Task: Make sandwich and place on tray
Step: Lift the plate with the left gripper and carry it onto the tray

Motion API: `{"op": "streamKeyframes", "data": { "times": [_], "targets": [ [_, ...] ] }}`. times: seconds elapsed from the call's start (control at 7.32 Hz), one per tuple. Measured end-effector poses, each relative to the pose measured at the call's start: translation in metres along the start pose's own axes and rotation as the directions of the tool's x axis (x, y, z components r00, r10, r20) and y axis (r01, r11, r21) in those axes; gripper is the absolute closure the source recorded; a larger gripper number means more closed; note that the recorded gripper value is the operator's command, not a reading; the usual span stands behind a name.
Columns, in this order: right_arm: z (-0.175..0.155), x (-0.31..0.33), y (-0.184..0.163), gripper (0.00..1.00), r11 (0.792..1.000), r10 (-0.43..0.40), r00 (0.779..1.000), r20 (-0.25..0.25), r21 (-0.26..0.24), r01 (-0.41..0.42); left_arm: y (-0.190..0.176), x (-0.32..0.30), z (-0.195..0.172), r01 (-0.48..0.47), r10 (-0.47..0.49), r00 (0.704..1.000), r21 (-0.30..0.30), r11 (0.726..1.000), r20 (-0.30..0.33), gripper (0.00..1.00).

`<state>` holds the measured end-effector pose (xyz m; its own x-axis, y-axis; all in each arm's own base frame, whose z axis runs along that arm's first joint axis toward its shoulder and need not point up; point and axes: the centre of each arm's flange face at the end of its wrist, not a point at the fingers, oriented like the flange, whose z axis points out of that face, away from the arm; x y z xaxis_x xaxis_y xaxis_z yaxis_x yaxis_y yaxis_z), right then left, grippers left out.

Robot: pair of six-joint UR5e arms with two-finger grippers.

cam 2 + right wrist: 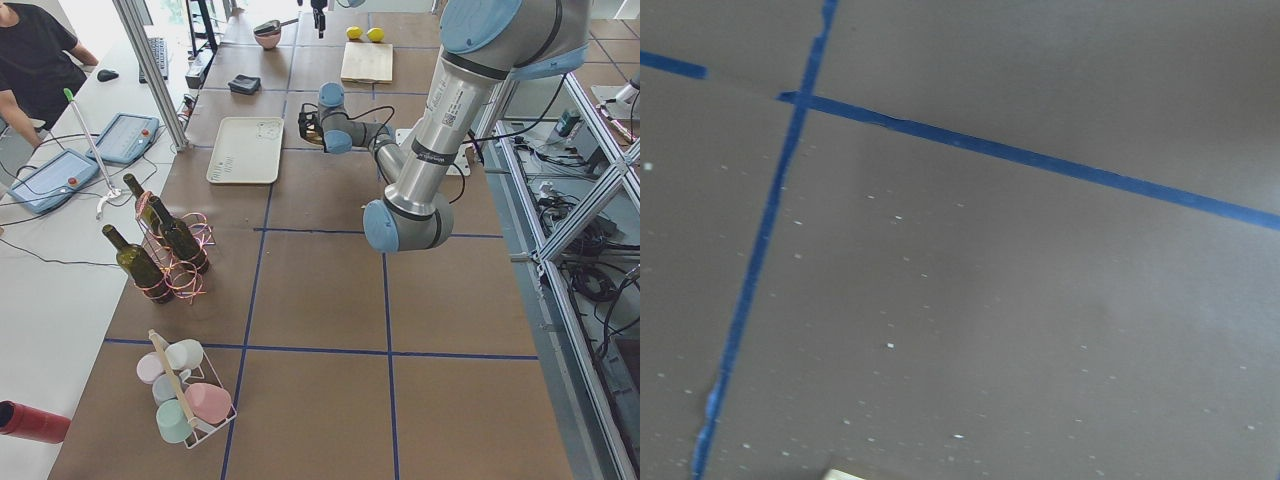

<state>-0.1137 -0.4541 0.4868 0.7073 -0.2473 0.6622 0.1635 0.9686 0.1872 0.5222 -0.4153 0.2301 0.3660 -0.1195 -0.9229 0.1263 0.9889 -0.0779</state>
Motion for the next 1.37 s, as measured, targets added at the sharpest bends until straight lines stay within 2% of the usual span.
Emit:
{"op": "streamKeyframes", "data": {
  "times": [0.14, 0.27, 0.55, 0.68, 1.09, 1.23, 1.37],
  "targets": [
    [0.0, 0.038, 0.013, 0.0, 1.0, 0.003, 1.0, -0.015, -0.01, -0.003, -0.008, 0.006, -0.008, 0.105, -0.105, 0.994, 0.003, 0.994, -0.033, 1.0],
    [0.001, 0.075, 0.027, 0.0, 0.999, 0.043, 0.999, 0.001, -0.02, -0.043, -0.017, 0.016, -0.01, 0.225, -0.225, 0.972, 0.001, 0.974, -0.066, 1.0],
    [0.002, 0.122, 0.04, 0.0, 0.989, 0.146, 0.987, 0.072, -0.03, -0.145, -0.048, 0.038, -0.002, 0.451, -0.447, 0.888, 0.011, 0.893, -0.112, 1.0],
    [0.001, 0.13, 0.039, 0.0, 0.986, 0.167, 0.982, 0.084, -0.026, -0.166, -0.07, 0.044, 0.003, 0.528, -0.518, 0.845, 0.053, 0.848, -0.131, 1.0],
    [-0.013, 0.145, 0.036, 0.0, 0.981, 0.193, 0.978, 0.082, 0.008, -0.194, -0.139, 0.039, 0.037, 0.663, -0.631, 0.749, 0.219, 0.716, -0.205, 1.0],
    [-0.013, 0.147, 0.037, 0.0, 0.98, 0.199, 0.976, 0.082, 0.01, -0.201, -0.156, 0.034, 0.047, 0.678, -0.64, 0.735, 0.251, 0.691, -0.224, 1.0],
    [-0.014, 0.149, 0.037, 0.0, 0.979, 0.204, 0.975, 0.084, 0.01, -0.206, -0.165, 0.03, 0.055, 0.684, -0.644, 0.729, 0.272, 0.677, -0.231, 1.0]
  ]
}}
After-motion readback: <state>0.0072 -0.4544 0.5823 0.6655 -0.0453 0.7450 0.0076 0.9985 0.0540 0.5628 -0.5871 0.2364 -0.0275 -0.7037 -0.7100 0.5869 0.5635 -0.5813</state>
